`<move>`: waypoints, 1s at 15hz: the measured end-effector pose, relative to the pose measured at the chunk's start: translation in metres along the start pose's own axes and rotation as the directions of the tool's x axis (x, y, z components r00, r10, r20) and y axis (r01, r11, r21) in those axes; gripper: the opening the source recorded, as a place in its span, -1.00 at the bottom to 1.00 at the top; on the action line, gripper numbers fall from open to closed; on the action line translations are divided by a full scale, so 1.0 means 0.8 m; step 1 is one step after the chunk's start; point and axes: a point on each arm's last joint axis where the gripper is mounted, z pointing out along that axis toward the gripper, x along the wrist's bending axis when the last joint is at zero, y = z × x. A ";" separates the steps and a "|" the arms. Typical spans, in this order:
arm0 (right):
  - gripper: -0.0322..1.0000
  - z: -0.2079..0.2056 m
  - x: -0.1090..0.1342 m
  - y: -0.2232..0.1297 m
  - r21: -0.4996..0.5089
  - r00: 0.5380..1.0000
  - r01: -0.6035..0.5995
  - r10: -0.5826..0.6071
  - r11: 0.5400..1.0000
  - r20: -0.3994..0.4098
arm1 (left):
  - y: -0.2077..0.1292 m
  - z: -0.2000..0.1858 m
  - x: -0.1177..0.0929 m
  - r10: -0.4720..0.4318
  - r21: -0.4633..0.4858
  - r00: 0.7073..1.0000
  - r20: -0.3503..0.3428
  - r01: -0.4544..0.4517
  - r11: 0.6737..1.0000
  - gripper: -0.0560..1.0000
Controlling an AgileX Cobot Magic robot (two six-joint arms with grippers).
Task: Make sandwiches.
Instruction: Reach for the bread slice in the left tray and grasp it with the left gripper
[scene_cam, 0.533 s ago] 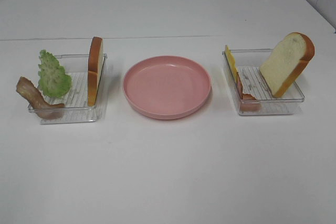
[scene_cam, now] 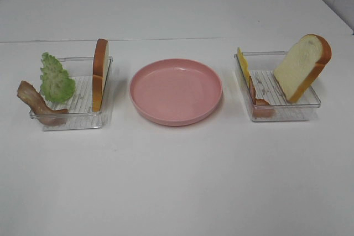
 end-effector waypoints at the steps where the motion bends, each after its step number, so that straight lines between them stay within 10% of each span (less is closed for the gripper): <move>1: 0.34 0.000 0.000 0.000 0.000 1.000 0.000 0.000 1.000 0.000 | 0.000 0.000 0.000 0.000 0.000 1.000 0.000 0.000 1.000 0.71; 15: 0.34 0.000 0.000 0.000 0.000 1.000 0.000 0.000 1.000 0.000 | 0.000 0.000 0.000 0.001 0.000 1.000 0.000 -0.001 1.000 0.71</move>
